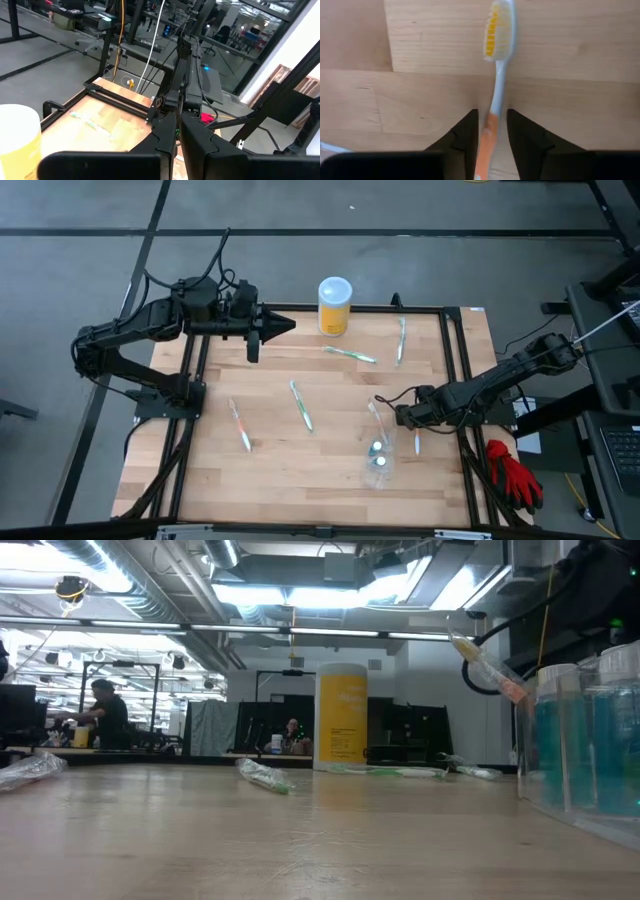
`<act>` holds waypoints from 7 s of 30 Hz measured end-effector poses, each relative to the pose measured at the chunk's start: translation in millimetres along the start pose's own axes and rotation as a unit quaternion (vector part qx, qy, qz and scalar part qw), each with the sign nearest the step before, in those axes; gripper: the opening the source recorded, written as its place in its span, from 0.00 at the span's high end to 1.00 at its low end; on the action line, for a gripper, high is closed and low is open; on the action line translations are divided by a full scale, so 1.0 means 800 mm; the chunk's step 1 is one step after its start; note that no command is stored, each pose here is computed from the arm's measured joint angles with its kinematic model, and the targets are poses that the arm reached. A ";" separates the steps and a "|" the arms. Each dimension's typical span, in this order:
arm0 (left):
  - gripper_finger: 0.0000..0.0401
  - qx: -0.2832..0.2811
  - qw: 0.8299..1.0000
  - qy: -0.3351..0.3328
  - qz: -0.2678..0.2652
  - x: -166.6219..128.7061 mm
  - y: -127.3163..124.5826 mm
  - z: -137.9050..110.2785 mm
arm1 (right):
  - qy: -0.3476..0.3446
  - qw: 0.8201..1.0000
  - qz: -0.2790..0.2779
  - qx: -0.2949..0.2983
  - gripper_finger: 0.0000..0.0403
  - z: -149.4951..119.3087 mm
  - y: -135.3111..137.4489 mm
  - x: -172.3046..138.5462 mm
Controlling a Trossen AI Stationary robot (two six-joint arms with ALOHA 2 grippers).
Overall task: Pick & Place toothbrushing station
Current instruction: Put the right orange toothbrush into the transparent organizer, then put the orange toothbrush into the transparent organizer
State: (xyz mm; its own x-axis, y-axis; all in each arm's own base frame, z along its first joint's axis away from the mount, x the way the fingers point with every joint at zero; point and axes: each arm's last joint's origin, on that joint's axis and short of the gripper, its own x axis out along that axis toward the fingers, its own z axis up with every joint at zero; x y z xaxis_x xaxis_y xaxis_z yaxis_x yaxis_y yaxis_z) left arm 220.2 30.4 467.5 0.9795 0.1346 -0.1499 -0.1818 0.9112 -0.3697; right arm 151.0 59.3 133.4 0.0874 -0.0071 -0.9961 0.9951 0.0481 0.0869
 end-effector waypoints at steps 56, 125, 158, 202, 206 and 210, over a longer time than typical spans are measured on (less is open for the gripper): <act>0.96 0.001 1.000 -0.011 -0.004 -0.008 -0.001 0.003 | -0.027 0.995 0.067 -0.065 0.82 -0.021 0.027 -0.034; 0.96 0.001 1.000 -0.013 0.002 -0.007 -0.001 0.004 | -0.328 0.938 0.107 -0.012 0.98 -0.023 0.067 -0.147; 0.96 0.172 0.983 -0.033 0.058 -0.023 -0.011 0.003 | -0.506 0.776 0.337 -0.166 0.98 -0.136 0.046 -0.085; 0.96 0.155 0.983 -0.047 0.089 0.041 -0.055 -0.027 | -0.403 0.823 0.344 -0.203 0.56 -0.137 0.015 -0.006; 0.96 0.160 0.980 -0.046 0.111 0.040 -0.054 -0.029 | -0.412 0.821 0.356 -0.174 0.57 -0.128 0.016 -0.016; 0.96 0.157 0.977 -0.014 0.144 0.040 -0.048 -0.037 | -0.419 0.815 0.360 -0.175 0.58 -0.121 0.018 -0.032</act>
State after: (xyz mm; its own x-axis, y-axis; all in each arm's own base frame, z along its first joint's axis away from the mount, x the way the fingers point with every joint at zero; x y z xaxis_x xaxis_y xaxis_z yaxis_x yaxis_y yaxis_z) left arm 255.9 -12.2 449.8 0.8946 0.4094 -0.1790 -0.4188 0.9079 -0.0166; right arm 158.2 156.5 159.1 0.7894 -0.5250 -0.3180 0.6109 0.6213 0.4907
